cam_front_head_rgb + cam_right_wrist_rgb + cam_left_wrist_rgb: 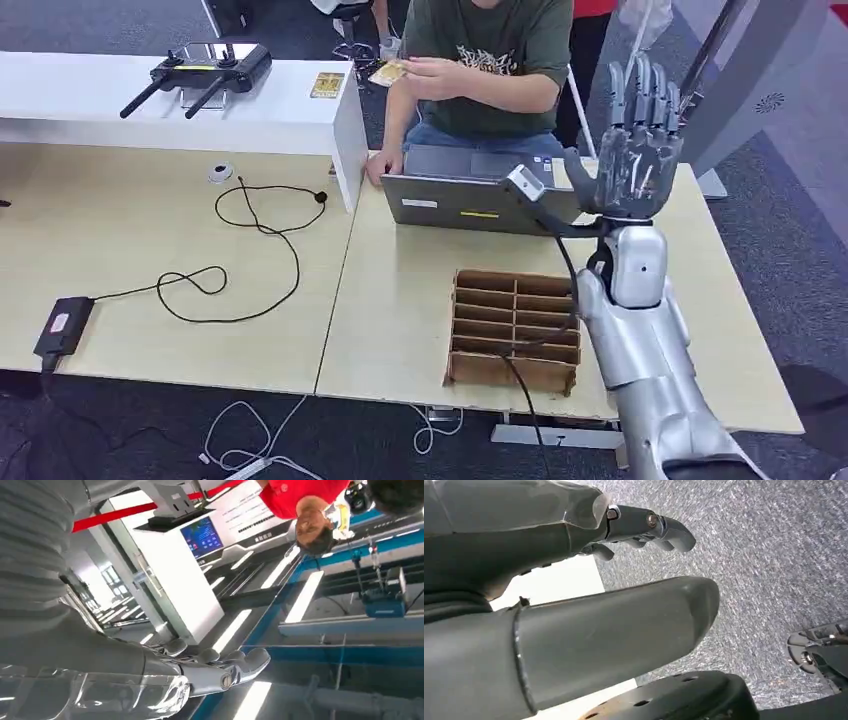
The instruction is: Pass the card to the sensor for recognition and then transmit it.
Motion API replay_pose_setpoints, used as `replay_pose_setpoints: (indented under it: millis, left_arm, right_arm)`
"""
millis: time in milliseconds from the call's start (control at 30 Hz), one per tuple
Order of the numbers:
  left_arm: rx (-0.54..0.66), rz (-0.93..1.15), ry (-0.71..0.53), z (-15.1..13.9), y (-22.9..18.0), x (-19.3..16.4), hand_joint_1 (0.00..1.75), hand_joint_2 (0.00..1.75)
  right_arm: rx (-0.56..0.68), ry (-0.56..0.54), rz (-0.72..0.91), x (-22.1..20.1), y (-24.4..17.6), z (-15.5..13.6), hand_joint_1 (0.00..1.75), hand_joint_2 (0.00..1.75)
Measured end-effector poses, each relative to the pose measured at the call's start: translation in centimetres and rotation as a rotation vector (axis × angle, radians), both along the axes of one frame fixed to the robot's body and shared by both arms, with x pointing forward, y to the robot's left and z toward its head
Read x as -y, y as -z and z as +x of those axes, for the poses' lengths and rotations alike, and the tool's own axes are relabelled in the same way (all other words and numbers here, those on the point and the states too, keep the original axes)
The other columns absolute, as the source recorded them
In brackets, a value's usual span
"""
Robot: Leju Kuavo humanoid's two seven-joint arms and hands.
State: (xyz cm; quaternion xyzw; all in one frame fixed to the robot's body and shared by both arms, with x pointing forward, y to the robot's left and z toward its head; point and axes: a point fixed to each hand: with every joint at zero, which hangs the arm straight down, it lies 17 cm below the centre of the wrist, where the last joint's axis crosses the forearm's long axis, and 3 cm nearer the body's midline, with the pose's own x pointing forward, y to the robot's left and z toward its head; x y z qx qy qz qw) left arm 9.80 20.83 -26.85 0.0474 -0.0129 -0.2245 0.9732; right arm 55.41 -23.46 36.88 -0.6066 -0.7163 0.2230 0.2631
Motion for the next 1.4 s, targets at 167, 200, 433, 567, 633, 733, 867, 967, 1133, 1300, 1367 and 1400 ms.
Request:
replay_pose_setpoints:
  millis: [167, 200, 433, 567, 633, 733, 867, 967, 1133, 1300, 1367, 1400]
  left_arm:
    - [-0.002, 0.001, -0.004, -0.3, 0.1, -0.2, 0.0, 0.0]
    - [-0.003, 0.001, -0.005, -0.3, 0.1, -0.2, 0.0, 0.0]
    - [-0.003, 0.001, -0.008, -0.3, 0.1, -0.3, 0.0, 0.0]
    - [0.0, -0.002, -0.011, -0.3, 0.1, -0.2, 0.0, 0.0]
    - [0.001, -0.002, -0.012, -0.3, 0.1, -0.2, 0.0, 0.0]
    - [0.0, -0.003, -0.017, -0.3, 0.1, -0.3, 0.0, 0.0]
    - [0.0, -0.004, -0.023, -0.4, 0.2, -0.3, 0.0, 0.0]
    - [0.011, -0.002, -0.026, -0.3, 0.2, -0.5, 0.0, 0.0]
    - [0.246, 0.072, 0.01, 4.3, -1.0, 1.8, 0.0, 0.0]
    - [0.265, 0.034, 0.013, 4.3, -1.4, 4.4, 0.0, 0.0]
    - [0.268, 0.03, 0.01, 4.2, -1.4, 4.4, 0.0, 0.0]
    - [0.271, 0.035, 0.007, 4.3, -1.4, 4.2, 0.0, 0.0]
  right_arm:
    - [0.03, 0.015, 0.024, 1.6, 0.2, -1.9, 0.0, 1.75]
    - [0.031, 0.017, 0.029, 1.9, 0.3, -2.1, 0.0, 1.75]
    - [0.021, 0.047, 0.061, 4.3, 1.4, -2.9, 0.0, 1.75]
    - [0.011, 0.061, 0.071, 5.3, 2.0, -3.2, 0.0, 1.75]
    - [0.009, 0.068, 0.068, 5.7, 2.3, -3.4, 0.0, 1.75]
    - [0.005, 0.074, 0.068, 6.0, 2.7, -3.7, 0.0, 1.75]
    - [0.004, 0.077, 0.07, 6.3, 3.1, -4.4, 0.0, 1.75]
    - [0.005, 0.078, 0.072, 6.4, 3.3, -5.1, 0.0, 1.75]
    - [-0.012, 0.101, 0.098, 7.5, 4.5, -5.9, 0.0, 1.75]
    - [-0.052, 0.093, 0.103, 7.8, 5.9, -6.5, 0.0, 1.75]
    - [-0.07, 0.093, 0.095, 7.8, 6.5, -6.8, 0.0, 1.75]
    - [-0.074, 0.092, 0.092, 7.8, 6.7, -7.0, 0.0, 1.75]
